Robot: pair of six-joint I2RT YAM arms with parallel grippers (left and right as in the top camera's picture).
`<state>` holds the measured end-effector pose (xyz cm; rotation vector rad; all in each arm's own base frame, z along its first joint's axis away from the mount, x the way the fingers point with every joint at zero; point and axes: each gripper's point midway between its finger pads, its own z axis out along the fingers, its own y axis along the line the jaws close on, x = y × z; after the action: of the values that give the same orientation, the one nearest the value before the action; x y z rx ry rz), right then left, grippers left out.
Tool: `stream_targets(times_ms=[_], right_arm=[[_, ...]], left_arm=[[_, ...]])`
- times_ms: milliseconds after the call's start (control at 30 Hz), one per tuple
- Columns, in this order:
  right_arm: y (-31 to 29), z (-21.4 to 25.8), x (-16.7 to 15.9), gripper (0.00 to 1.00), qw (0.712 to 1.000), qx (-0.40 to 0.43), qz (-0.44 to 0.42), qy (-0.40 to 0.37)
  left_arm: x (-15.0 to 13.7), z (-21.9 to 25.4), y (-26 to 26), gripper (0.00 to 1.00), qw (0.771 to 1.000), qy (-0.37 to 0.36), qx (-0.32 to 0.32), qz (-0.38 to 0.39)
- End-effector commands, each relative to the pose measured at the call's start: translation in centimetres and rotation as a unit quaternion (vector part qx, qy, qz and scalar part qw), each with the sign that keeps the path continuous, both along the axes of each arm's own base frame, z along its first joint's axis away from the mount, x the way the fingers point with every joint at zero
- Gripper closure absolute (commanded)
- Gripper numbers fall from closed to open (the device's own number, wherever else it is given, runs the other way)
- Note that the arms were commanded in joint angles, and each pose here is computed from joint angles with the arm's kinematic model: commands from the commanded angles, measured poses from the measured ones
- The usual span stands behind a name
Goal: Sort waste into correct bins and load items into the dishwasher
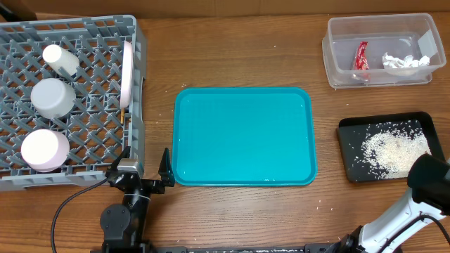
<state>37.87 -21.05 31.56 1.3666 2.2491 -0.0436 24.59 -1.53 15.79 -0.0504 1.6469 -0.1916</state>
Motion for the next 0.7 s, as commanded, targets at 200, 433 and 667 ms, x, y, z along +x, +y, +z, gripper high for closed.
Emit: stream_targets(times_ms=[200, 433, 667], right_arm=[[-0.12, 0.61, -0.08, 0.00, 1.000, -0.006, -0.002, -0.008], [-0.13, 0.62, -0.08, 0.00, 1.000, -0.006, -0.002, -0.008], [-0.16, 0.45, -0.01, 0.00, 1.000, -0.005, -0.002, -0.007]], left_arm=[[-0.03, -0.04, 0.10, 0.00, 1.000, -0.001, -0.002, 0.005], [-0.02, -0.04, 0.10, 0.00, 1.000, -0.001, -0.002, 0.005], [-0.03, -0.04, 0.10, 0.00, 1.000, -0.001, -0.002, 0.005]])
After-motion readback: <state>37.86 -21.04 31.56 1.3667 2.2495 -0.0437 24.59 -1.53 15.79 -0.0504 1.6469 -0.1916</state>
